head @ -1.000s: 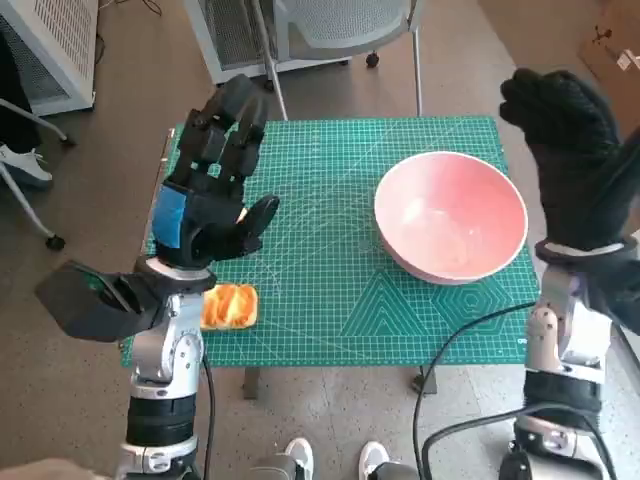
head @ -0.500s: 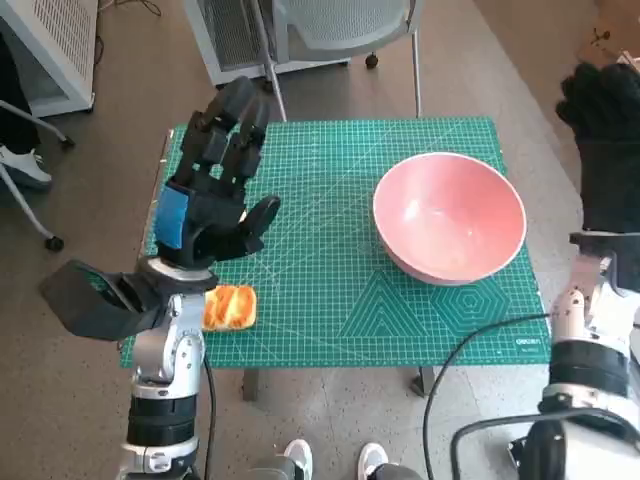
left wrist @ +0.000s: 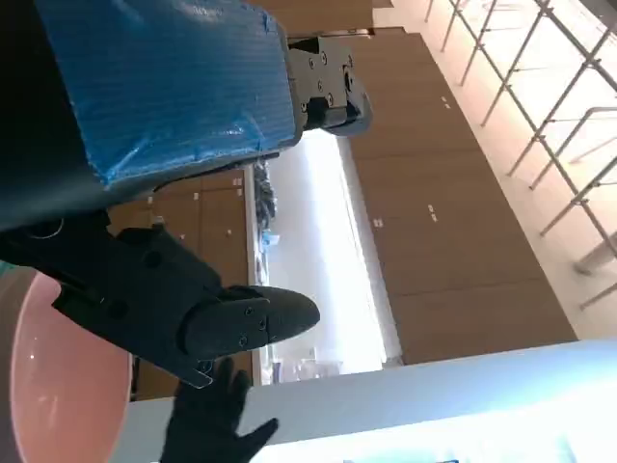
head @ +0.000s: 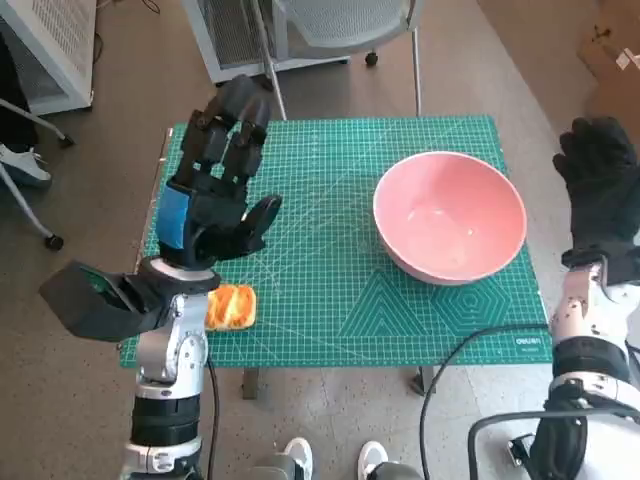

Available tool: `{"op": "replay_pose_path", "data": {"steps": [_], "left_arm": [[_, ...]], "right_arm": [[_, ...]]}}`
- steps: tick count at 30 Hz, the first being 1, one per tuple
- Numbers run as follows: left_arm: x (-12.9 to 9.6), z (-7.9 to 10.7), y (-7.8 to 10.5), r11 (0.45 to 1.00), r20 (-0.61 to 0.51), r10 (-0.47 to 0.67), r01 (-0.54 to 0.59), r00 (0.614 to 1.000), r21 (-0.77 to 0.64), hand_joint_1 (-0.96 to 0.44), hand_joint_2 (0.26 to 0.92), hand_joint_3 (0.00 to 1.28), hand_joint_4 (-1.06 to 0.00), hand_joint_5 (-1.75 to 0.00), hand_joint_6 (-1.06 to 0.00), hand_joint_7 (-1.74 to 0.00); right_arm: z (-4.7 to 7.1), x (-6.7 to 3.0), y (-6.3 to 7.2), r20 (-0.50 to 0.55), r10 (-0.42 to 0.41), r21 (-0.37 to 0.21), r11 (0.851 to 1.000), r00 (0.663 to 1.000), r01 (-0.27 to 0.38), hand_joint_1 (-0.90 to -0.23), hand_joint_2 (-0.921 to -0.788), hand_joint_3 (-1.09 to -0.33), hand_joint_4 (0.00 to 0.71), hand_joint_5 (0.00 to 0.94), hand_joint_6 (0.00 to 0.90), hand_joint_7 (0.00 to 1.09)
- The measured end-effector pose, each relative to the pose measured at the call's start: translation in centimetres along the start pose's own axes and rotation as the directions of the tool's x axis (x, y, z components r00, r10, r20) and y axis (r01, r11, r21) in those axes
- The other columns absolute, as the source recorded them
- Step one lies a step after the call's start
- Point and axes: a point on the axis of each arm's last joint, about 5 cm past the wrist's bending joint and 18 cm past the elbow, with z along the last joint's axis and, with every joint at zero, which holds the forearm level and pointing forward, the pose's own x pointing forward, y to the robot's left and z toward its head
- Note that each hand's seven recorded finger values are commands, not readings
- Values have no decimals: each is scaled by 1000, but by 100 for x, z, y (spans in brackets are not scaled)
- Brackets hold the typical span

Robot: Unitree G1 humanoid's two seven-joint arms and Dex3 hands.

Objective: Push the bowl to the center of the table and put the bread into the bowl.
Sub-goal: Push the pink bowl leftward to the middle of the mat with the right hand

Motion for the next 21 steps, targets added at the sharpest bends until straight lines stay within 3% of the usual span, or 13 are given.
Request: {"op": "replay_pose_path", "data": {"steps": [8, 16, 21], "left_arm": [[-14, -1, -1, 1000, -1, 3, -3, 1000, -1, -280, 666, 575, 1, 1, 1, -489], [-35, 9, 5, 1000, 1, 11, -11, 1000, 1, -276, 667, 569, 1, 1, 1, -492], [-63, 20, 19, 1000, -2, 17, -17, 1000, 9, -280, 668, 563, -9, -4, 1, -488]], "right_arm": [[-242, -89, 111, -164, -13, 7, 1000, 986, 14, -504, -921, -790, 198, 14, 321, 37], [-334, -114, 219, -213, 7, 18, 1000, 977, -3, -504, -921, -787, 219, 16, 343, 44], [-399, -131, 323, -243, 35, 26, 999, 969, -30, -509, -921, -807, 202, 4, 313, 25]]}}
